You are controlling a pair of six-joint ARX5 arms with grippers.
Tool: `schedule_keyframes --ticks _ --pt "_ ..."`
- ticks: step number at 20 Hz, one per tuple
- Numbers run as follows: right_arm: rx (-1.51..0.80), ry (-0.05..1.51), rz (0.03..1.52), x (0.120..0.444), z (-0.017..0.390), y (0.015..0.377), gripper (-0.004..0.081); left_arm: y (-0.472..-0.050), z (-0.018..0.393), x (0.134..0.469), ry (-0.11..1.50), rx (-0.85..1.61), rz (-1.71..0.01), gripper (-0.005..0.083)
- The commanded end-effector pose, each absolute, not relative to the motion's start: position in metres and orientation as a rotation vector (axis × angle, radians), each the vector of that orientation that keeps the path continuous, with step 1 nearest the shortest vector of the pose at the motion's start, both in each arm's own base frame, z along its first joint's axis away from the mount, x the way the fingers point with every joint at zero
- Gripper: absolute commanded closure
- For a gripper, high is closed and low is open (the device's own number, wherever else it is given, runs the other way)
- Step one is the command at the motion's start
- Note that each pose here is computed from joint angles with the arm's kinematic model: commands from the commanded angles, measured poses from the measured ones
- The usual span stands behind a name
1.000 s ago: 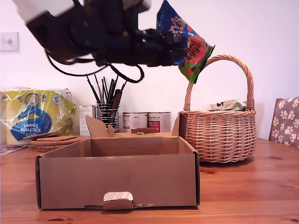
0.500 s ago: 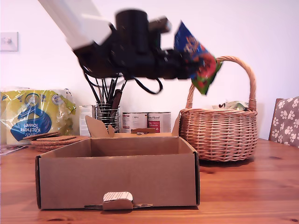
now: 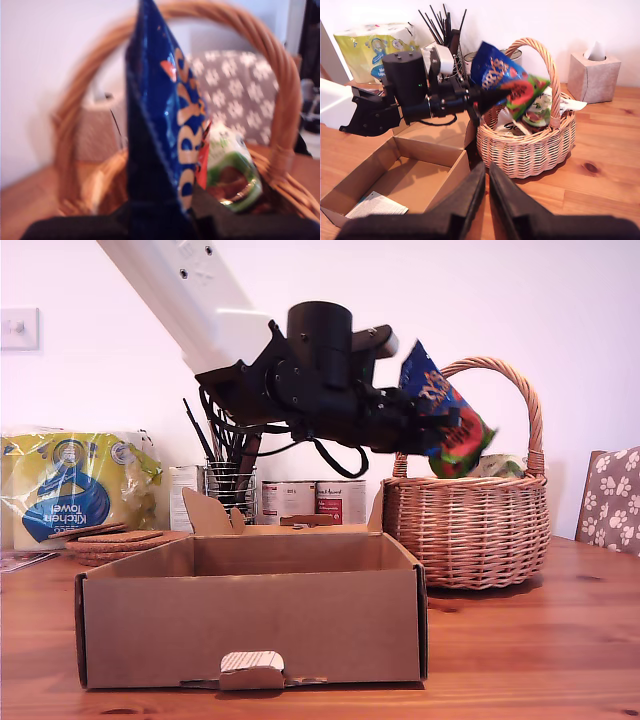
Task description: Move the bags of Easter eggs from the cardboard box on the left into the woven basket on the right side.
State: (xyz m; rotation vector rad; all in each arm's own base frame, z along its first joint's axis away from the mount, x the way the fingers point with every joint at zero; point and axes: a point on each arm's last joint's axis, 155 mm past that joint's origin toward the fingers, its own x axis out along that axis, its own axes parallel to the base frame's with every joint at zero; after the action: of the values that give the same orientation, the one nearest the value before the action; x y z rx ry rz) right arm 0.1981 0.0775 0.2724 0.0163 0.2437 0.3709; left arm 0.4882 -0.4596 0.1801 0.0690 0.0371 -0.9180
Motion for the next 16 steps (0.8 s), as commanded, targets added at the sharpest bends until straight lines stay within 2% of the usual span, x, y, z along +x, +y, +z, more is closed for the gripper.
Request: schedule_keyframes --ticks 1,2,3,9,16 --pt "0.021 0.221 0.37 0.197 0.279 0.077 0.078 -0.468 0.168 0.485 0.053 0.065 -0.935 0.0544" --pt "0.021 0.221 0.37 0.197 0.279 0.077 0.078 -0.47 0.169 0.483 0.061 0.045 -0.936 0.0351" --pt "0.021 0.222 0.37 0.197 0.279 0.077 0.078 -0.47 0.171 0.484 0.073 0.024 -0.936 0.0242" --pt "0.021 0.222 0.371 0.197 0.279 0.077 0.078 -0.47 0.178 0.493 0.237 -0.015 -0.915 0.0223" --pt "0.021 0.222 0.371 0.197 0.279 0.077 0.078 -0.437 0.205 0.482 0.316 0.184 -0.861 0.0224"
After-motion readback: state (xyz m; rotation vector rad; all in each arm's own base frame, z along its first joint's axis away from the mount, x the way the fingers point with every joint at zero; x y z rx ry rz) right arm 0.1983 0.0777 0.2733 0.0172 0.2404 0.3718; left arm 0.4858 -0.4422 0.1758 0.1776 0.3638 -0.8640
